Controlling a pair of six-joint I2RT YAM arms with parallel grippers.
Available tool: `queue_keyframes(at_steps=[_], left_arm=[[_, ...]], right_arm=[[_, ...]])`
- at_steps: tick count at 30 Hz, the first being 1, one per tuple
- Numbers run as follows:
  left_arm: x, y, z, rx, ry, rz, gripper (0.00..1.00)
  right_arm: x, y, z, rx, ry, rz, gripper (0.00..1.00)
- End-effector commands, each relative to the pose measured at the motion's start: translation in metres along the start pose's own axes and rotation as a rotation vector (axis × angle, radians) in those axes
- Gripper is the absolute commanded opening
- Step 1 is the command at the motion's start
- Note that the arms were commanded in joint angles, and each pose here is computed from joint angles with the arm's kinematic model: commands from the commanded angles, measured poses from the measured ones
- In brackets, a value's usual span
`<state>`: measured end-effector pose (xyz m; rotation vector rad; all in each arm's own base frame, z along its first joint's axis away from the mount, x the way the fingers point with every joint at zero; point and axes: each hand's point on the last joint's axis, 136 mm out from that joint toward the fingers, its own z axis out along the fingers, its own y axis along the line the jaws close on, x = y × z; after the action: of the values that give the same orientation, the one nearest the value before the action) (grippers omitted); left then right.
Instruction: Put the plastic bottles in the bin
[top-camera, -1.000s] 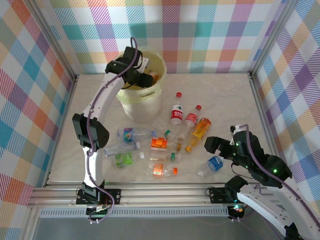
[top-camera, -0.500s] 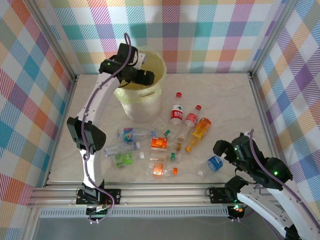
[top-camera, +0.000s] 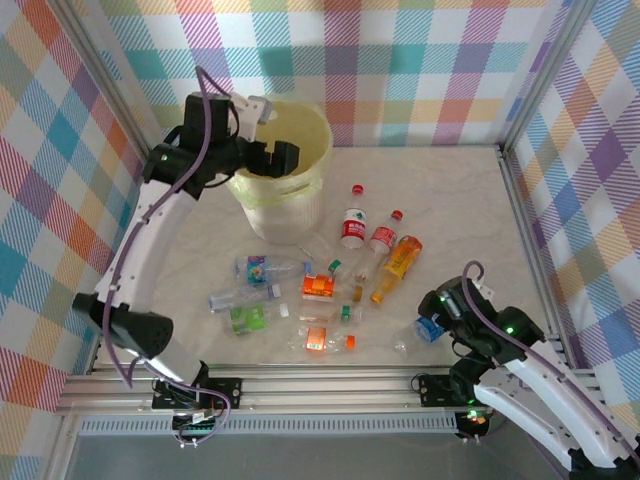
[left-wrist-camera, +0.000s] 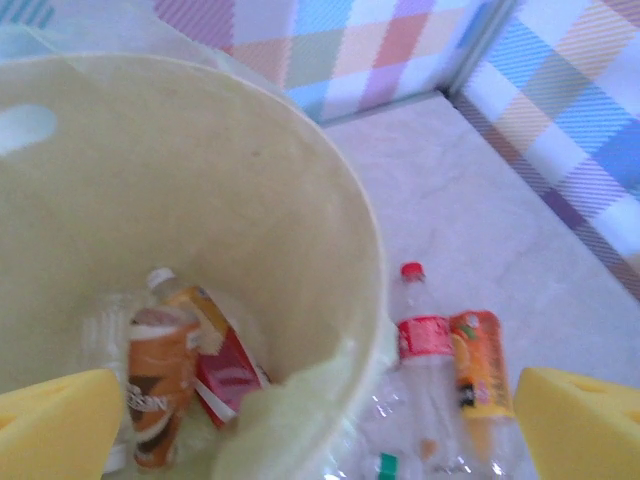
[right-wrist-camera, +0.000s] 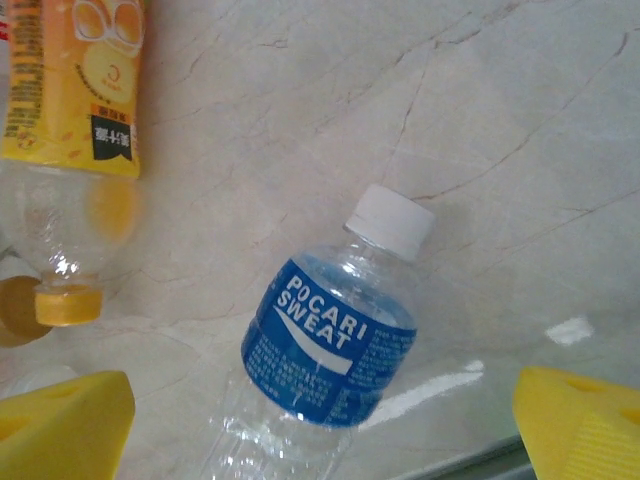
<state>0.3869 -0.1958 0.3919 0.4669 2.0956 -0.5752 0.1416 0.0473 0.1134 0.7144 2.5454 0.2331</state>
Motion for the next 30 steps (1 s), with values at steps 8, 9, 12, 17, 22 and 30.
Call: queue_keyframes(at_steps=[8,9,12,17,22,30], left_arm=[[0.053,-0.076,-0.048,0.306,-0.073,-0.064,1.00],[0.063,-0.084,-0.049,0.327,-0.064,-0.062,1.00],[0.088,-0.106,-0.057,0.385,-0.033,-0.038,1.00],[0.129,-0.128,-0.058,0.432,0.025,-0.019,1.00],[0.154,-0.139,-0.061,0.472,0.009,-0.042,1.00],[0.176,-0.152,-0.060,0.525,0.056,-0.048,1.00]], right_arm=[[0.024,0.012,0.040,-0.052,0.085,0.188,0.86],[0.026,0.012,0.043,-0.050,0.092,0.196,0.85],[0.029,0.010,0.050,-0.041,0.102,0.216,0.83],[0.032,0.010,0.059,-0.041,0.107,0.243,0.81],[0.033,0.010,0.067,-0.052,0.103,0.273,0.80],[0.031,0.013,0.078,-0.069,0.094,0.288,0.80]])
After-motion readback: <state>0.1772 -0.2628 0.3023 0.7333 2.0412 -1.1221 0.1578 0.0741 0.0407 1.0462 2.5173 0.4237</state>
